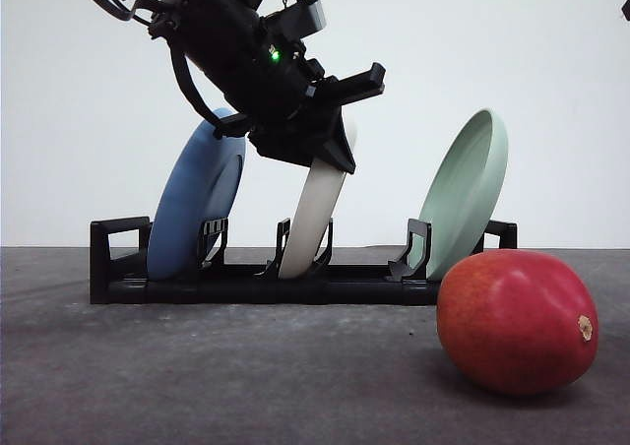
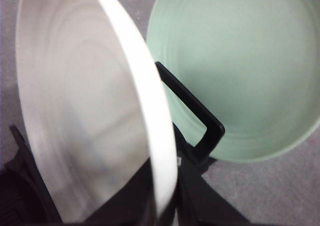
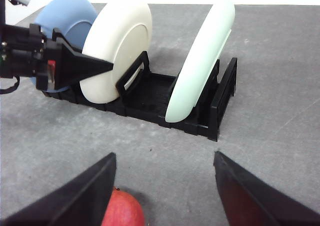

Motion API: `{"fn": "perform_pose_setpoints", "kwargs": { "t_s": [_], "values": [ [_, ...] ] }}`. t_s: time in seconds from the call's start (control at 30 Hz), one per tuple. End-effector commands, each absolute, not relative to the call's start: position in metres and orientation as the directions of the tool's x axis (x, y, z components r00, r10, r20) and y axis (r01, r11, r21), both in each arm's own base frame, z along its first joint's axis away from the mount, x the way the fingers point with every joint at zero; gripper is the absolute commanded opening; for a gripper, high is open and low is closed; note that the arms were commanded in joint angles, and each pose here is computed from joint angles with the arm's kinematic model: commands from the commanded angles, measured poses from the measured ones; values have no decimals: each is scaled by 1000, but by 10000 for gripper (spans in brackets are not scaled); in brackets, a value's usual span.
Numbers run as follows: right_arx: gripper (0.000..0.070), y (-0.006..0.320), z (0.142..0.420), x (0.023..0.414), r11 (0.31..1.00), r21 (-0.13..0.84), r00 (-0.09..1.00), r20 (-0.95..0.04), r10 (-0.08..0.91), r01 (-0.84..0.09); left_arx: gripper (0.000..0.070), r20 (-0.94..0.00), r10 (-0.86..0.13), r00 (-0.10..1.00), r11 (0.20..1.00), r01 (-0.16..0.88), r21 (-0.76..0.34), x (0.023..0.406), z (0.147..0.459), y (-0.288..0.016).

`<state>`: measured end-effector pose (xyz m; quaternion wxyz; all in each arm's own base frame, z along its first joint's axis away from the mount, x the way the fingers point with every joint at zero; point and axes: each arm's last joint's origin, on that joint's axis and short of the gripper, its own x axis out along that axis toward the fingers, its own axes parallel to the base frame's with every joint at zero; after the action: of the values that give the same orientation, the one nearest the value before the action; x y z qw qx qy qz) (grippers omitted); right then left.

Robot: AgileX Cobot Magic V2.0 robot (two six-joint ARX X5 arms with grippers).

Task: Place pomegranate in white plate

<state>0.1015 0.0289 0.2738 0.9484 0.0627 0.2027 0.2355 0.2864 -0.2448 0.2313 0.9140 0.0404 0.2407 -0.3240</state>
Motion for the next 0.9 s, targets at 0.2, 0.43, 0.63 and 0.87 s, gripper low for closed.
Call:
{"fn": "perform_pose_setpoints", "kwargs": {
  "t_s": [0.2, 0.43, 0.63, 0.87],
  "values": [
    [392, 29, 280, 101, 879, 199, 814, -334, 476, -433, 4, -449, -587, 674, 793, 591, -150, 288, 242, -250],
    [392, 29, 280, 101, 880, 199, 814, -334, 475, -432, 4, -458, -587, 668, 793, 589, -156, 288, 261, -250],
    [392, 29, 280, 101, 879, 199, 814, -334, 476, -433, 4, -461, -586, 667, 793, 589, -156, 286, 279, -249],
    [392, 29, 280, 101, 879, 199, 814, -334, 476, -433, 4, -436, -594, 676, 790, 592, -160, 278, 295, -242]
  ]
}}
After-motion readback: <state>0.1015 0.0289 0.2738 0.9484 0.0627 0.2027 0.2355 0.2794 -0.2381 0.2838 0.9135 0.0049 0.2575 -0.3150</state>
